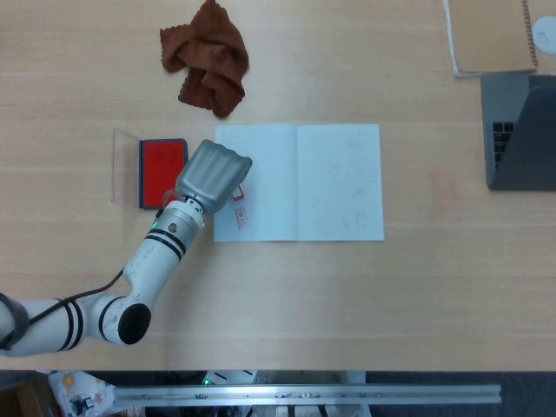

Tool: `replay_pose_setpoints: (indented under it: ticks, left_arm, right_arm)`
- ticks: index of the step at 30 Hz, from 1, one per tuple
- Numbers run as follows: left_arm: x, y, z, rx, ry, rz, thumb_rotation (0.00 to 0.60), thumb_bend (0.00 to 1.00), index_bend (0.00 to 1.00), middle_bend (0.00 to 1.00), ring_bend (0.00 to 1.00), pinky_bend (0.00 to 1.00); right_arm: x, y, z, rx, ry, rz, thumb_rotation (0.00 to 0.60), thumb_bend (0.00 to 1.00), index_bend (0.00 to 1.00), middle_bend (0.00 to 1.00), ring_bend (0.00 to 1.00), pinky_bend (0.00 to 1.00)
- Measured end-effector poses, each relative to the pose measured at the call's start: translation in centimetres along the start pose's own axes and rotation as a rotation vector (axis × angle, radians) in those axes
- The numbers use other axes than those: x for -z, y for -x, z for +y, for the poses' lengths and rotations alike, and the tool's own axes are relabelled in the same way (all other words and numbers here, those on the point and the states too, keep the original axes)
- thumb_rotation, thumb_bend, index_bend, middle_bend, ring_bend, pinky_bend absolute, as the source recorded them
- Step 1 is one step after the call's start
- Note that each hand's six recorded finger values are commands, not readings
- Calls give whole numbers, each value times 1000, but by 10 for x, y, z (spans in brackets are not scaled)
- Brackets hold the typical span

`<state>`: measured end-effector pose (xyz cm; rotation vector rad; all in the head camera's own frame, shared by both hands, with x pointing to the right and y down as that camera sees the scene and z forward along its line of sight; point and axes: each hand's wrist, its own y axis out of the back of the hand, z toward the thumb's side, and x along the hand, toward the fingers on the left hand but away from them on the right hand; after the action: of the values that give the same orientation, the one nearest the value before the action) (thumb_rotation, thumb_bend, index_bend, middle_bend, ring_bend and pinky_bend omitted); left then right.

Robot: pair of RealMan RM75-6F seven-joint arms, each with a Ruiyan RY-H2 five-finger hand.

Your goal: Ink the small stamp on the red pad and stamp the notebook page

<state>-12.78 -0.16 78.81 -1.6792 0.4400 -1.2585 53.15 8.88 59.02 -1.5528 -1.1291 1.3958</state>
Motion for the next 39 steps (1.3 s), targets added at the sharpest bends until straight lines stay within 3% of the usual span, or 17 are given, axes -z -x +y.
replay_pose_setpoints:
  ticks: [27,39]
  left_arm:
    - [-1,-2,-14,33,-22,8,600,393,577,977,1000,1000]
    - [-4,3,-3,13,-16,-7,600,393,576,977,1000,1000]
  right_arm:
    - [3,-1,0,2,1,-8,600,348,513,465,278,347]
    - [3,-1,0,7,7,-5,600,348,513,465,278,347]
